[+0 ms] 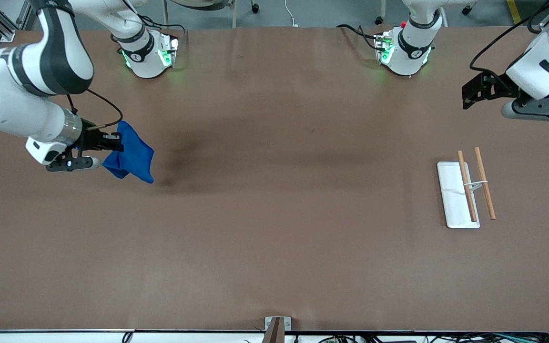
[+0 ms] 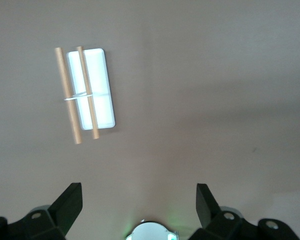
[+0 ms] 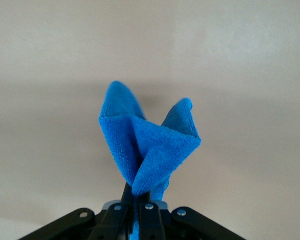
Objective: Right arm passes towel to left arm to hang
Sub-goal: 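Lift the towel with the right gripper while the left gripper approaches, then grasp the hanging towel with the left gripper beside the right gripper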
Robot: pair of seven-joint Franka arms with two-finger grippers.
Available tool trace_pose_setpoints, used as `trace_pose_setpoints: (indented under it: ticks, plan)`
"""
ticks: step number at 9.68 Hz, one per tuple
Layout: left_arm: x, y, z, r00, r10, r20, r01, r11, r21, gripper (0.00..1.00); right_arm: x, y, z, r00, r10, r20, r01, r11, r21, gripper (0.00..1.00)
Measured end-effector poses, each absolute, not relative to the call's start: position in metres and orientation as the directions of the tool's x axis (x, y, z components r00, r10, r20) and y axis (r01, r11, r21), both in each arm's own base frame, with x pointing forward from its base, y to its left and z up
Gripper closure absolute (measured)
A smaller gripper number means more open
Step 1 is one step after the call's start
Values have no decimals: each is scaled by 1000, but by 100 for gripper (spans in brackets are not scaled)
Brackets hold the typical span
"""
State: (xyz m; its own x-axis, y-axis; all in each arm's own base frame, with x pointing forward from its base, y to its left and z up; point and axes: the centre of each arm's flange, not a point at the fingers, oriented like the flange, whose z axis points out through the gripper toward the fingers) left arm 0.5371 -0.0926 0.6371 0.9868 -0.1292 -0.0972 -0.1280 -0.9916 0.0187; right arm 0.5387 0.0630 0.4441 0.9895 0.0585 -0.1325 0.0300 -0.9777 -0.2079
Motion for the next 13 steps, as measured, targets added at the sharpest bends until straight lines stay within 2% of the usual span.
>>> trace_pose_setpoints:
  ticks: [3,6,9,11,13]
  plan:
    - [565,-124,611,983,-146,-112,-95,-923,373,0,557,100,490,998,14,-61,-11,-923,-385,93]
    - [605,-148,571,979,-179,-100,-56,-703,709,0,576,148,539,997,-64,-49,-81,-803,-590,93]
    - [637,-168,526,948,-284,143,-253,-402,880,0,591,201,562,988,-95,-119,-152,-652,-743,93]
    - [646,-192,503,941,-255,223,-279,-211,937,4,590,229,569,978,-83,-189,-205,-504,-839,93]
    - [643,-220,492,947,-221,232,-257,-94,962,9,589,259,575,972,-106,-212,-237,-391,-889,93]
